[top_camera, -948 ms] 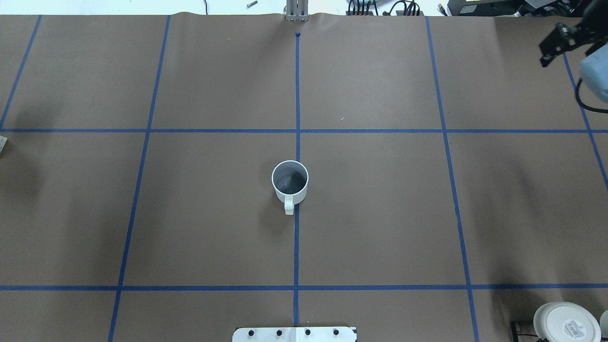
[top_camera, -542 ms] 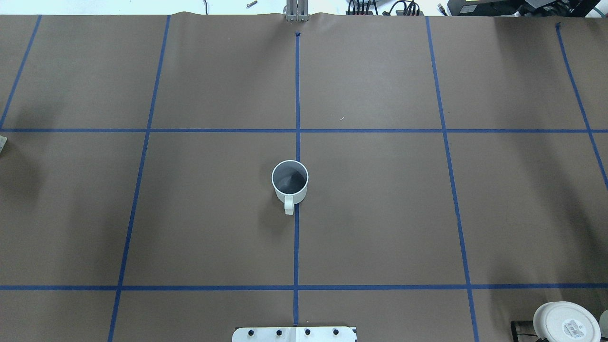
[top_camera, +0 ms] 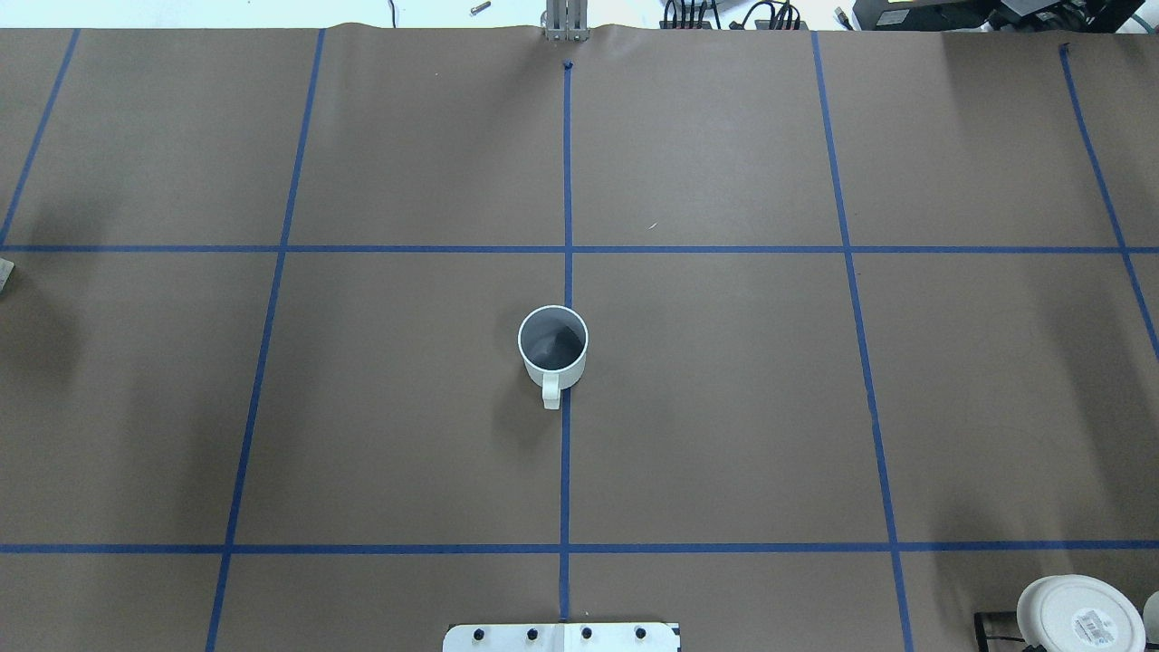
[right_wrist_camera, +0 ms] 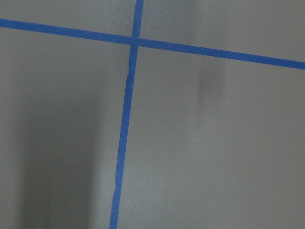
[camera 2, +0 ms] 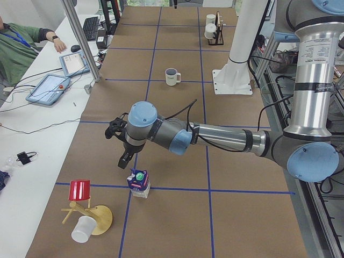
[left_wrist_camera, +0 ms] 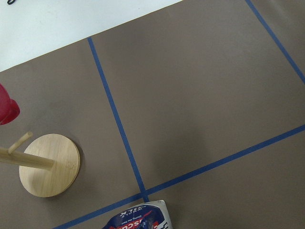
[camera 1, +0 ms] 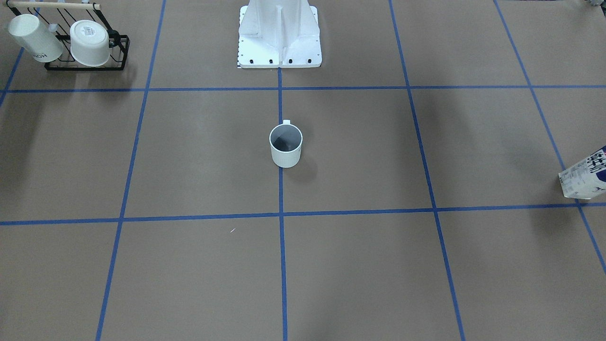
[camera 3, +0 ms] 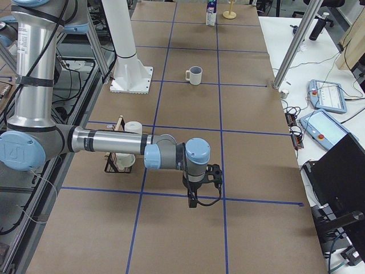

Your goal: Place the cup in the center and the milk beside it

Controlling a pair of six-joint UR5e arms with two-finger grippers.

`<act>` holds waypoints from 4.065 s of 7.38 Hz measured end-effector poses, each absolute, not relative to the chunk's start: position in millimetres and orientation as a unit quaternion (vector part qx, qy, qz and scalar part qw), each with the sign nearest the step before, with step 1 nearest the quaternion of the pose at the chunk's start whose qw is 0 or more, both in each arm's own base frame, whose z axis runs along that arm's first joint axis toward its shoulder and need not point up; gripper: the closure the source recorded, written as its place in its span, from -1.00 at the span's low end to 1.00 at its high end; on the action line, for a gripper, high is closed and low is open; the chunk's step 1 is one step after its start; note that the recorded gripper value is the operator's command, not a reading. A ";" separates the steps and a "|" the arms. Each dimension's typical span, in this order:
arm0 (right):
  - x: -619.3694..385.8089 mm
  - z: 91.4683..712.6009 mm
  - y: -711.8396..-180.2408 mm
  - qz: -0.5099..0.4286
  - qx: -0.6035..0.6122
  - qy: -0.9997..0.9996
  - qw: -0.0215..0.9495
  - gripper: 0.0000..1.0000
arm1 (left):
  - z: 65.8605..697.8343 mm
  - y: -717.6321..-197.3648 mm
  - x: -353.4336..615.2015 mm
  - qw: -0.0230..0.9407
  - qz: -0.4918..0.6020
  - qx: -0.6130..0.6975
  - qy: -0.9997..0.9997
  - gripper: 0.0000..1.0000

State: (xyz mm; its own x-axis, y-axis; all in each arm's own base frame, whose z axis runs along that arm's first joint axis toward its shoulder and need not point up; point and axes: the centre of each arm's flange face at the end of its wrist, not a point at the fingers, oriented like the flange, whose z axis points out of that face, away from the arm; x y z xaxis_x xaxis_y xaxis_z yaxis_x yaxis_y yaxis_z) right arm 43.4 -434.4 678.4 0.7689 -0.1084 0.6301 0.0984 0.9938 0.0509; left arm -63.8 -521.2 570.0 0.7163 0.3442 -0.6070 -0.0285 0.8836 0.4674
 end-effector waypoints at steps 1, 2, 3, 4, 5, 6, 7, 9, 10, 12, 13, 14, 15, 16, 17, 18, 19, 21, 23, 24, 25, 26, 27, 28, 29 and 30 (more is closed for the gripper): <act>43.0 678.6 -434.1 -0.054 0.008 -0.338 0.939 -1.00 | 588.8 -526.4 -63.0 0.902 0.101 0.210 0.363 -0.96; 43.0 680.0 -433.2 -0.054 0.007 -0.339 0.939 -1.00 | 607.2 -527.8 -60.8 0.904 0.099 0.203 0.364 -0.96; 43.1 681.7 -432.5 -0.054 0.005 -0.339 0.939 -1.00 | 624.5 -528.3 -56.8 0.904 0.100 0.197 0.365 -0.96; 43.1 682.9 -432.2 -0.054 0.004 -0.339 0.939 -1.00 | 639.4 -529.1 -49.4 0.904 0.105 0.195 0.365 -0.96; 43.1 683.7 -432.0 -0.053 0.003 -0.339 0.939 -1.00 | 648.2 -529.3 -40.3 0.904 0.110 0.192 0.367 -0.96; 43.1 684.4 -431.8 -0.052 0.002 -0.339 0.939 -1.00 | 652.3 -528.5 -30.5 0.903 0.110 0.187 0.370 -0.96; 43.1 684.8 -431.9 -0.051 0.002 -0.339 0.939 -1.00 | 654.6 -527.2 -21.4 0.903 0.110 0.184 0.373 -0.75; 43.1 684.7 -432.4 -0.051 0.002 -0.339 0.939 -1.00 | 658.2 -524.6 -12.9 0.902 0.111 0.180 0.375 0.58; 43.2 684.9 -432.4 -0.051 0.002 -0.339 0.940 -1.00 | 662.8 -521.5 -10.8 0.902 0.113 0.181 0.375 0.98; 43.2 685.3 -432.5 -0.050 0.002 -0.338 0.940 -1.00 | 672.1 -513.4 -8.9 0.901 0.116 0.182 0.375 1.00; 43.2 685.2 -432.7 -0.050 0.002 -0.338 0.940 -1.00 | 674.8 -509.9 -8.8 0.902 0.116 0.181 0.375 1.00; 43.2 684.9 -433.0 -0.051 0.002 -0.338 0.940 -1.00 | 674.6 -508.7 -8.9 0.902 0.116 0.181 0.376 1.00; 43.2 684.8 -433.1 -0.051 0.002 -0.338 0.940 -1.00 | 671.1 -508.4 -8.8 0.901 0.116 0.183 0.377 1.00; 43.2 684.8 -433.2 -0.051 0.002 -0.338 0.940 -1.00 | 662.0 -509.4 -8.5 0.898 0.118 0.189 0.379 1.00; 43.0 684.7 -433.3 -0.051 0.002 -0.338 0.940 -1.00 | 652.1 -512.2 -8.5 0.897 0.119 0.192 0.380 1.00; 42.8 685.2 -433.1 -0.051 0.002 -0.338 0.940 -1.00 | 641.5 -516.6 -7.9 0.896 0.119 0.192 0.382 1.00; 42.7 686.1 -432.8 -0.052 0.001 -0.338 0.940 -1.00 | 625.3 -520.4 -7.1 0.895 0.119 0.190 0.386 1.00; 42.6 687.9 -432.2 -0.052 0.000 -0.338 0.940 -1.00 | 556.8 -523.4 -5.8 0.896 0.095 0.182 0.394 1.00; 42.6 688.8 -431.9 -0.052 -0.001 -0.338 0.940 -1.00 | 480.4 -520.3 23.3 0.891 0.057 0.171 0.416 1.00; 42.6 689.1 -431.8 -0.052 -0.001 -0.338 0.940 -1.00 | 443.7 -519.3 54.4 0.885 0.039 0.160 0.435 1.00; 42.6 689.1 -431.7 -0.052 -0.001 -0.338 0.940 -1.00 | 410.2 -519.1 89.5 0.880 0.022 0.147 0.451 1.00; 42.6 689.8 -431.4 -0.052 -0.002 -0.338 0.940 -1.00 | 379.0 -520.4 130.8 0.878 0.006 0.136 0.459 1.00; 42.6 690.7 -431.0 -0.052 -0.003 -0.338 0.940 -1.00 | 345.9 -521.9 178.9 0.879 -0.010 0.122 0.461 1.00; 42.7 691.7 -430.6 -0.052 -0.004 -0.338 0.940 -1.00 | 306.3 -520.8 231.2 0.884 -0.024 0.109 0.454 1.00; 42.7 692.5 -430.4 -0.051 -0.004 -0.338 0.940 -1.00 | 268.3 -514.5 278.4 0.891 -0.032 0.097 0.442 1.00; 42.7 693.1 -430.2 -0.051 -0.005 -0.338 0.940 -1.00 | 231.4 -500.9 325.1 0.898 -0.038 0.084 0.430 1.00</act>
State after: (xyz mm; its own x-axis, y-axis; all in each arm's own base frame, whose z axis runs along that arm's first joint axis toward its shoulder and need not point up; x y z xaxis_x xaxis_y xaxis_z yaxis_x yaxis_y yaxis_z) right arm 42.7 -430.2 693.1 0.7658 -0.0930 0.6363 0.0997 0.9947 0.0253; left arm 325.1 -500.9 231.4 0.6279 0.0036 -0.7783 0.1416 0.9828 0.1188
